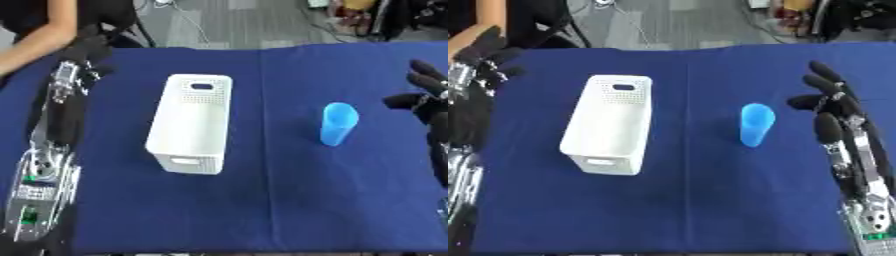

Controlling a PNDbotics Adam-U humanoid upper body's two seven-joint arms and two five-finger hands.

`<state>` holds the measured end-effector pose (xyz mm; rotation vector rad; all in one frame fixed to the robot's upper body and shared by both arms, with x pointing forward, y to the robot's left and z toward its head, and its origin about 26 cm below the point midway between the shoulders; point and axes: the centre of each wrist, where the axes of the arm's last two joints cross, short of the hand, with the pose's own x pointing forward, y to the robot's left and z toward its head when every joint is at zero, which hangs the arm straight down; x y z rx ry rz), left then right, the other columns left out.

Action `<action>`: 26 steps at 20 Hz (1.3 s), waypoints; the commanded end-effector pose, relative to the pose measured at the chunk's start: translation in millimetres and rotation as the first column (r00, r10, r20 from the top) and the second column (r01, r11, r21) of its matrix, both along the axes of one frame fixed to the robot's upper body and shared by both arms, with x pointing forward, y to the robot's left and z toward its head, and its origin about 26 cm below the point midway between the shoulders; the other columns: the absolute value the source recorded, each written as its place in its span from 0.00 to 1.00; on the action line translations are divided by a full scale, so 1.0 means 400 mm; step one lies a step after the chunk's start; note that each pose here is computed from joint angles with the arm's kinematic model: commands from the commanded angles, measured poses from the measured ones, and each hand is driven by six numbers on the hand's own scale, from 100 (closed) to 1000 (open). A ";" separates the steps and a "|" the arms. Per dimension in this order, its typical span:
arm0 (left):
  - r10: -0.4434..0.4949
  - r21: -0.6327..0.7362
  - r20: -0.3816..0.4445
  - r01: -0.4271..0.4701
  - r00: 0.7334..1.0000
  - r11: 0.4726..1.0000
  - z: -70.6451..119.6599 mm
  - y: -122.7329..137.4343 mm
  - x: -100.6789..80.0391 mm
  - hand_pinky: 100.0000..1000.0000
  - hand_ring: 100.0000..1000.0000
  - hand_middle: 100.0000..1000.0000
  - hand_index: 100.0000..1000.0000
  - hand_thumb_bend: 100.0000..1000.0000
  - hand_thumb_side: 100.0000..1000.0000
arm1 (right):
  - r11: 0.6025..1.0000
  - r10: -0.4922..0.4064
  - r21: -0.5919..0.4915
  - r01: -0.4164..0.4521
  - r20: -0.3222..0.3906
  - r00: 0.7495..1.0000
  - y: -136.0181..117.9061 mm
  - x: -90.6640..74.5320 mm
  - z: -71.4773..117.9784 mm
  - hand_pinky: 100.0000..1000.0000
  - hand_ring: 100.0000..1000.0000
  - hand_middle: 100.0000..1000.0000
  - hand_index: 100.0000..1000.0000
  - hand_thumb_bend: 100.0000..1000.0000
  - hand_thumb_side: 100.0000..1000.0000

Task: Pick up objects on the table and place them in the box.

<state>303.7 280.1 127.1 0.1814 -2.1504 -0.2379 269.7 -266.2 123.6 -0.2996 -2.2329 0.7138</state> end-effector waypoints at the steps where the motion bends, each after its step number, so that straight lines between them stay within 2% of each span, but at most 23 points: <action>1: 0.004 0.017 0.026 -0.005 1.000 1.000 0.018 0.007 -0.004 0.77 0.86 1.00 0.84 0.01 1.00 | 0.993 -0.031 -0.109 0.042 0.098 0.995 -0.019 0.000 0.025 0.71 0.67 0.92 0.87 0.51 0.99; 7: 0.004 0.018 0.027 -0.004 1.000 1.000 0.019 0.007 -0.004 0.77 0.86 1.00 0.84 0.01 1.00 | 0.973 -0.055 -0.216 0.085 0.145 0.988 -0.016 0.000 0.024 0.71 0.69 0.92 0.88 0.64 0.91; 8: 0.003 0.018 0.027 -0.004 1.000 1.000 0.019 0.007 -0.004 0.77 0.86 1.00 0.84 0.01 1.00 | 0.965 -0.053 -0.246 0.088 0.145 0.988 -0.017 0.000 0.025 0.73 0.71 0.93 0.89 0.77 0.84; 10: 0.003 0.018 0.027 -0.003 1.000 1.000 0.019 0.007 -0.004 0.77 0.86 1.00 0.84 0.01 1.00 | 0.934 -0.046 -0.345 0.090 0.135 0.990 -0.022 0.001 0.028 0.75 0.74 0.93 0.90 0.90 0.68; 11: 0.002 0.019 0.027 -0.003 1.000 1.000 0.019 0.007 -0.004 0.77 0.86 1.00 0.84 0.01 1.00 | 0.913 -0.044 -0.398 0.091 0.126 0.991 -0.024 0.001 0.030 0.75 0.75 0.93 0.90 0.91 0.67; 12: 0.002 0.019 0.027 -0.003 1.000 1.000 0.019 0.007 -0.004 0.77 0.86 1.00 0.84 0.01 1.00 | 0.889 -0.045 -0.449 0.092 0.115 0.992 -0.027 0.001 0.032 0.73 0.74 0.93 0.88 0.97 0.62; 14: 0.003 0.019 0.027 -0.003 1.000 1.000 0.019 0.007 -0.004 0.77 0.86 1.00 0.84 0.01 1.00 | 0.853 -0.051 -0.513 0.099 0.107 0.993 -0.031 0.002 0.035 0.73 0.74 0.93 0.88 0.99 0.61; 16: 0.002 0.019 0.027 -0.003 1.000 1.000 0.019 0.007 -0.004 0.77 0.86 1.00 0.84 0.01 1.00 | 0.836 -0.059 -0.537 0.111 0.114 0.992 -0.033 0.003 0.038 0.73 0.74 0.93 0.87 1.00 0.62; 26: -0.001 0.023 0.026 0.000 1.000 1.000 0.018 0.007 -0.004 0.77 0.86 1.00 0.84 0.01 1.00 | 0.818 -0.095 -0.553 0.160 0.145 0.985 -0.041 0.003 0.041 0.74 0.75 0.92 0.88 0.98 0.65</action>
